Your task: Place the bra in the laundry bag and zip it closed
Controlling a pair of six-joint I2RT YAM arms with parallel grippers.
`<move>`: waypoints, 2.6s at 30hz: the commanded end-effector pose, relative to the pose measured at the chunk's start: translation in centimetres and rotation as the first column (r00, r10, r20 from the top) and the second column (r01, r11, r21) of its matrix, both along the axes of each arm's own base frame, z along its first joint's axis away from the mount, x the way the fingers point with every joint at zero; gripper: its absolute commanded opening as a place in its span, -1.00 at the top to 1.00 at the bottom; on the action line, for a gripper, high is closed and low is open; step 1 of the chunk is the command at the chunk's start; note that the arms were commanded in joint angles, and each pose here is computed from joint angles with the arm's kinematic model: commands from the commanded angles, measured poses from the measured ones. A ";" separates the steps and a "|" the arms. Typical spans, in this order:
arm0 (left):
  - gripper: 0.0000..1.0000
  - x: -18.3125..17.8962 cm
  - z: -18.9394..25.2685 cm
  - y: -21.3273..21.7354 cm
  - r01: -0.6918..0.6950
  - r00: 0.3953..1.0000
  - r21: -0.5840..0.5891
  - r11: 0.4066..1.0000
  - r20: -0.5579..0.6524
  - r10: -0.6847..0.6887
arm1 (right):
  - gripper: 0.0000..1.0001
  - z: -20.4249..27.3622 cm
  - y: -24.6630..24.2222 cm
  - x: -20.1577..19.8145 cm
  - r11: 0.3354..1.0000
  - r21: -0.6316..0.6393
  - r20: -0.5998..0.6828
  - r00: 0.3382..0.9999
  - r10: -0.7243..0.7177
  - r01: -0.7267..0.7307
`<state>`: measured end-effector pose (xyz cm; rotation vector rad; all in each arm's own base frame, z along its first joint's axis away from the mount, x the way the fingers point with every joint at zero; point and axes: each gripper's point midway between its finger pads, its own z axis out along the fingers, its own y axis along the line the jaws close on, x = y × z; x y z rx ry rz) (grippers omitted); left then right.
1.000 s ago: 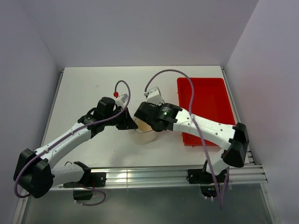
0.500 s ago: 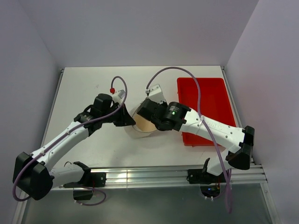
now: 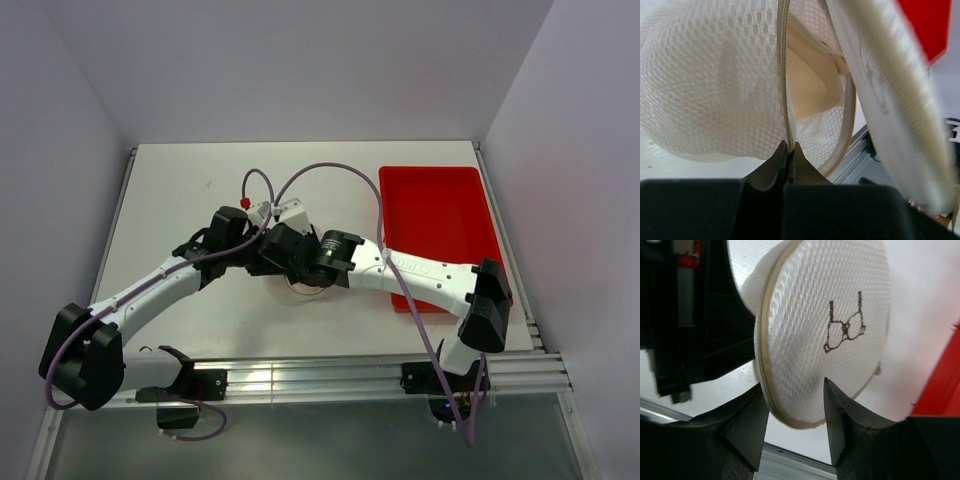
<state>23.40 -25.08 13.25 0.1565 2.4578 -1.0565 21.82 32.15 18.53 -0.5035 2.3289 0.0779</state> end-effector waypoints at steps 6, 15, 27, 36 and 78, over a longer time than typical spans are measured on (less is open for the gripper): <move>1.00 1.1 0.2 0.9 -0.052 0.998 -0.002 0.999 0.028 0.052 | -0.30 4.1 2.0 -0.7 0.978 0.203 0.048 0.998 0.029 -0.038; 0.99 1.5 -1.1 3.1 -0.137 0.990 0.043 0.990 -0.007 0.137 | -0.43 6.2 -3.5 2.1 0.946 0.314 0.075 0.991 -0.112 0.084; 0.99 1.7 -1.9 3.8 -0.151 0.988 0.054 0.987 -0.033 0.153 | -0.41 -0.7 -6.6 6.8 0.861 0.494 -0.069 0.993 -0.099 0.120; 1.00 1.7 -2.1 3.8 -0.148 0.988 0.053 0.988 -0.041 0.150 | -0.38 -3.5 -4.5 6.7 0.766 0.643 -0.083 0.996 0.043 0.021; -0.27 7.9 10.4 9.3 -0.433 0.871 0.124 0.893 0.310 0.380 | 1.00 4.3 -8.2 6.0 0.467 0.797 -0.276 0.918 -0.285 0.385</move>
